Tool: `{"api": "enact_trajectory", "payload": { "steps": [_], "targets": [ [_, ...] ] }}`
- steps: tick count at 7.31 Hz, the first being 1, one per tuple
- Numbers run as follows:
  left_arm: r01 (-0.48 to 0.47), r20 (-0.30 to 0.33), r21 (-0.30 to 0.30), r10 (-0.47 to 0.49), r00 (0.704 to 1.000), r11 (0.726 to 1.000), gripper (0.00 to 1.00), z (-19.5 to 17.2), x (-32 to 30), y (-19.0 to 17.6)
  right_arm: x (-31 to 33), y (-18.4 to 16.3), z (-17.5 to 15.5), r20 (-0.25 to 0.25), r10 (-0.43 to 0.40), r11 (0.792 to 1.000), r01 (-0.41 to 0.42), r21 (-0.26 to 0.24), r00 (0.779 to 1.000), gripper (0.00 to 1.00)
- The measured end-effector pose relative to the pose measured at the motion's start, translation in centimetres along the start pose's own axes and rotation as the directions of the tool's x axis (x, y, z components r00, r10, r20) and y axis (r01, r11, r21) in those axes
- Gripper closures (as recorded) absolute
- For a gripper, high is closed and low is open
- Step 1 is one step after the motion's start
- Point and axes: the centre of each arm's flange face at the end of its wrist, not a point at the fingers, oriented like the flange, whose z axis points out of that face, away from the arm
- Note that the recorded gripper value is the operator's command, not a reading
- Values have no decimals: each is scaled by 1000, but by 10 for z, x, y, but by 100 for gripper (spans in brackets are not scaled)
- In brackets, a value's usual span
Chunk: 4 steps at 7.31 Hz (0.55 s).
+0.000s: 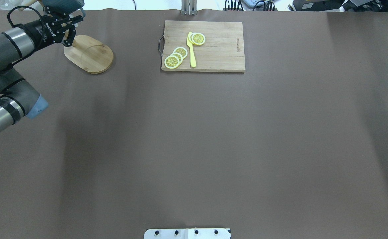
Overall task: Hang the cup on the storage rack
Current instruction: 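Open the left gripper to release the mug handle on the peg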
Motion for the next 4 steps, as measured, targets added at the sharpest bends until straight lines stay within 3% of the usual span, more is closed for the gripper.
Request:
{"api": "enact_trajectory", "payload": {
  "steps": [2,3,4],
  "targets": [
    [0,-3,5,0,1000,1000,60,1,-3,-1,0,0,0,0,-1,1000,1,1,1000,0],
    [0,-7,10,0,1000,1000,8,2,-7,-1,0,0,0,0,-1,1000,1,1,1000,0],
    [-4,-10,13,4,1000,1000,1,3,-11,0,0,0,-1,0,-1,1000,1,1,1000,0]
  ]
}}
